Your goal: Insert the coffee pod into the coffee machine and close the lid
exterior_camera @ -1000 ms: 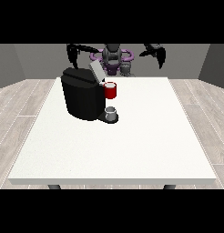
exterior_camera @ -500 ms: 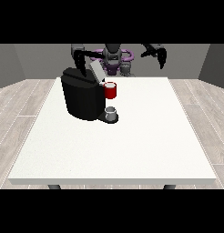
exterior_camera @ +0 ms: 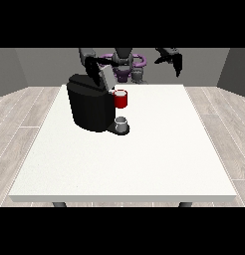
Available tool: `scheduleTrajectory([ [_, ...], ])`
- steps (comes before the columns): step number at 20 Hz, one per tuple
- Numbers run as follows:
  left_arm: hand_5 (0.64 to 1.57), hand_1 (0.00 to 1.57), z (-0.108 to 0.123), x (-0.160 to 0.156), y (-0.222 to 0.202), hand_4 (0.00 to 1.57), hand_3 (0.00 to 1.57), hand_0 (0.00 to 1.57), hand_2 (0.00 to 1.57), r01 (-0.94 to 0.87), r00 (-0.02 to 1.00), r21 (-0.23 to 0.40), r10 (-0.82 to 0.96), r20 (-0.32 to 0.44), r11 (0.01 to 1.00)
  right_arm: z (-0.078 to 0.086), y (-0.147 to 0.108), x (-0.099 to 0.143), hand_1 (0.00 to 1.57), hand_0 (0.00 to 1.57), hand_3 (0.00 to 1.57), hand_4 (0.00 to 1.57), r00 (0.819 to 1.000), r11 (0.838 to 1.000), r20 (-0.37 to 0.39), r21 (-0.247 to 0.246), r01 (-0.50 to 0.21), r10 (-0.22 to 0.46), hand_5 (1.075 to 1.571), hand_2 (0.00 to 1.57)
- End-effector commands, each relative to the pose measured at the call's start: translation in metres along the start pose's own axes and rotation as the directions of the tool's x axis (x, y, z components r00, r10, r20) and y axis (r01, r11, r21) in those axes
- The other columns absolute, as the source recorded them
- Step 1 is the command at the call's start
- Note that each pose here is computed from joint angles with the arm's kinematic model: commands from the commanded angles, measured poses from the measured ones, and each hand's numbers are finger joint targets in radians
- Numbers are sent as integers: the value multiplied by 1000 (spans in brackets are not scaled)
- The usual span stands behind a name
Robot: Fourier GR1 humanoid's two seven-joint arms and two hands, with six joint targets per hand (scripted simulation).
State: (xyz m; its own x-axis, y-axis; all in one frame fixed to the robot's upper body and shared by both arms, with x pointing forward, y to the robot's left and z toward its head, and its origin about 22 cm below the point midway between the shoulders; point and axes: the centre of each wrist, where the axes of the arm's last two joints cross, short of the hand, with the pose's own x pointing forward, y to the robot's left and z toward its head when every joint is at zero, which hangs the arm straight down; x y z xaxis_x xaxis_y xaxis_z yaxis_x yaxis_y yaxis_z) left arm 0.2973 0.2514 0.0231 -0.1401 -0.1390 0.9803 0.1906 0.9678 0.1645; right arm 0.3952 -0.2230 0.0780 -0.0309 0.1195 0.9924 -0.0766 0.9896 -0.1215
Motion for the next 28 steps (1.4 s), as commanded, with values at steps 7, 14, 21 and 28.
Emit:
scheduleTrajectory([
  [7,1571,0,-7,11,11,358,0,0,0,37,999,38,-39,36,999,-20,6,38,0,0,0,118,988,989,118,97,-115,103,1571,0],
  [14,1571,0,3,-1,13,330,0,0,0,28,999,-28,-27,24,999,-31,22,78,0,0,0,0,979,988,161,70,-135,122,1571,0],
  [21,1571,0,-20,20,-8,331,0,0,0,60,995,-58,-55,83,997,-33,45,109,0,0,0,87,954,973,212,52,-227,211,1571,0],
  [28,1571,0,-25,24,-19,438,0,0,0,53,993,-101,-41,114,993,-30,38,140,0,0,0,241,936,965,240,-16,-261,257,1571,0],
])
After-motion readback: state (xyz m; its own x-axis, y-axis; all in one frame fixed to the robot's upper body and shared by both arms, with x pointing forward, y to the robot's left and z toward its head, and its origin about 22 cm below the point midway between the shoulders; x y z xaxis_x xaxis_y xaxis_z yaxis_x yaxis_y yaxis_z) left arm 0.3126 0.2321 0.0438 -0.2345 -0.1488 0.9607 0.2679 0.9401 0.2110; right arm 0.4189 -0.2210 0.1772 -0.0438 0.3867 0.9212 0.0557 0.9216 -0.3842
